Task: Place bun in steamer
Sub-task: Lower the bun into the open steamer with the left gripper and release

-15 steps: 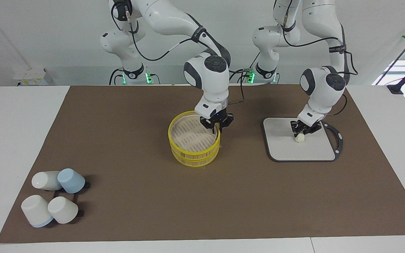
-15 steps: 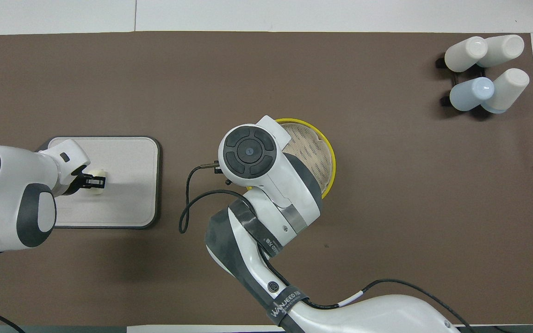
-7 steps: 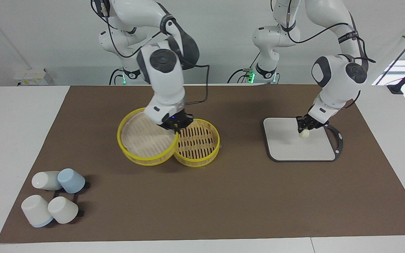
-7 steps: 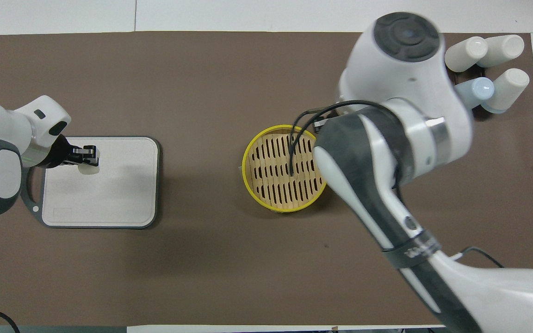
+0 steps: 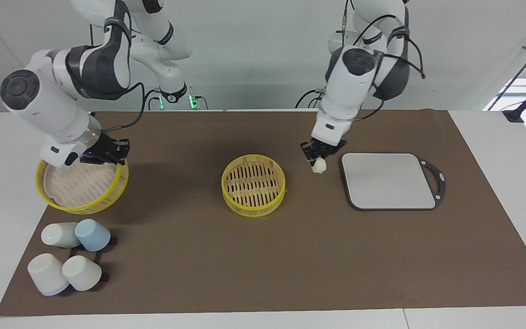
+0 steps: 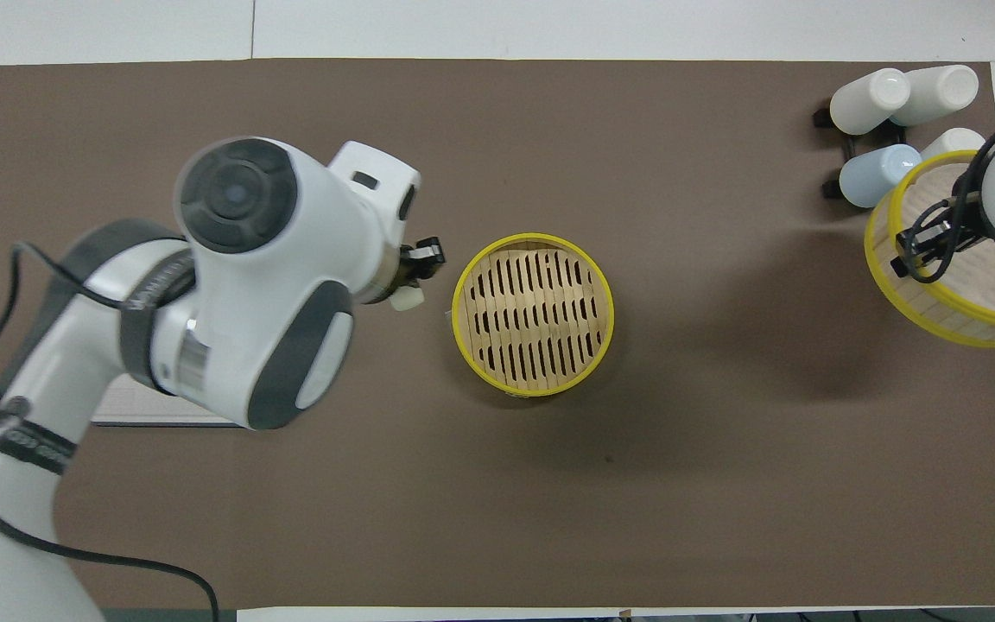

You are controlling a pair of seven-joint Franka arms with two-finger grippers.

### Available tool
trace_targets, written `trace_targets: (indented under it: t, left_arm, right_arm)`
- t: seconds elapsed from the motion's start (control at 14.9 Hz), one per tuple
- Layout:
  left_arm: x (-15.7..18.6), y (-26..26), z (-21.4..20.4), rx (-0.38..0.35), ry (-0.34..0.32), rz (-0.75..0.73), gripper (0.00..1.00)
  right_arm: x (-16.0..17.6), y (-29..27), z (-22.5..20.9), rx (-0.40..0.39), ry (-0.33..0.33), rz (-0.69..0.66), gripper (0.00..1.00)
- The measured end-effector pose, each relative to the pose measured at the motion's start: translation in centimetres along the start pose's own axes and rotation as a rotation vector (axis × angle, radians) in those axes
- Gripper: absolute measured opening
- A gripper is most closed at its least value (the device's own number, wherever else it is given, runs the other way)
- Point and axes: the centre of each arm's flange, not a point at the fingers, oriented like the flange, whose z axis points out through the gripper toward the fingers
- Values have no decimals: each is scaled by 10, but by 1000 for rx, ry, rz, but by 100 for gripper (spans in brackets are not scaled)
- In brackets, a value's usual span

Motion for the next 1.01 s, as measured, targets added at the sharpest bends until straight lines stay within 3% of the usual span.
trace_targets:
  t: [0.2,0.47,0.67,1.01]
  left_arm:
    - [-42,43,61,-34,23,7,26]
    - [-63,53,129,-14,27,10,26]
    - [-74,63,151,-16,34,-4,28]
    - [-71,61,150,-15,39,-17,82]
  right_arm:
    - [0,-7,16,-31,-52,-31,8]
    - [-1,-17,19,-40,-59,-48,8]
    - [-4,-15,23,-42,-55,-45,8]
    - [-6,-10,25,-42,-51,-37,8]
